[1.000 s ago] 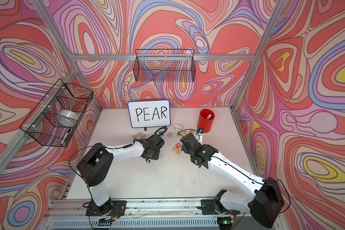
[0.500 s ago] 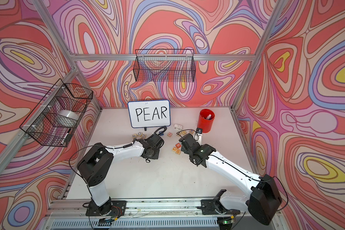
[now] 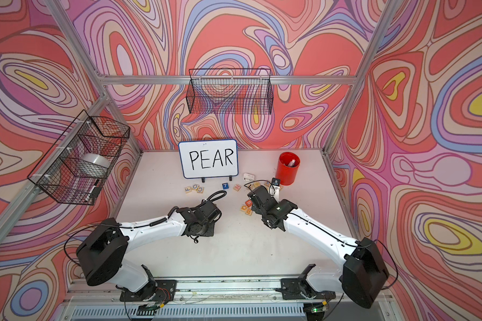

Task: Spell the uppercase word “pear” with letter blocks
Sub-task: Pick up the letter block from the center of the board, then place the letter block at the center of the board.

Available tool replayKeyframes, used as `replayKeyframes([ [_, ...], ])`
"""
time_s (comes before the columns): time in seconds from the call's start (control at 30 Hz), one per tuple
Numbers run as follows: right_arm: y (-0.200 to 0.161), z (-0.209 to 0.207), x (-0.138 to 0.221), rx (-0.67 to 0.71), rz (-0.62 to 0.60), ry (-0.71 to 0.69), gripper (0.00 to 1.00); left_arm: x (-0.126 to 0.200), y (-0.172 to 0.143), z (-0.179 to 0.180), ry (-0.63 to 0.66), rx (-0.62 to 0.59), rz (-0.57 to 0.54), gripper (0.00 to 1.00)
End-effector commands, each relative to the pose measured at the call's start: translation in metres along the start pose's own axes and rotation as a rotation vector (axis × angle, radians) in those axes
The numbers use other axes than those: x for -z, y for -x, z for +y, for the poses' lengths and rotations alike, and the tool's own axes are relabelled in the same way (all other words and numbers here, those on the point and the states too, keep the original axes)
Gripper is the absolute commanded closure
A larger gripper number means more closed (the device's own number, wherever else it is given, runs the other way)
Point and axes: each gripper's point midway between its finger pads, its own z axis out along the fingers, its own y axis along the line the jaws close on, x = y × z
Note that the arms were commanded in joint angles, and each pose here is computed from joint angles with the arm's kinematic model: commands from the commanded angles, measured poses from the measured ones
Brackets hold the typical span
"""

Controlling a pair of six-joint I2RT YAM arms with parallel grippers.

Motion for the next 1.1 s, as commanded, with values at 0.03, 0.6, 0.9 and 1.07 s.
replayKeyframes([
  [0.03,0.009,0.011,0.001,-0.006,-0.015,0.024,0.04,-0.001,-0.015,0.004,0.016,0.081,0.019,0.76],
  [0.6,0.007,0.013,-0.003,0.004,-0.004,0.018,0.04,-0.011,-0.024,-0.002,0.026,0.108,0.034,0.55],
  [0.9,0.008,0.015,-0.003,0.000,-0.005,0.024,0.04,0.022,-0.002,-0.006,-0.003,0.091,-0.050,0.40],
  [1.07,0.013,0.007,0.002,-0.009,-0.029,-0.001,0.04,0.051,0.022,-0.017,-0.080,0.046,-0.159,0.32],
])
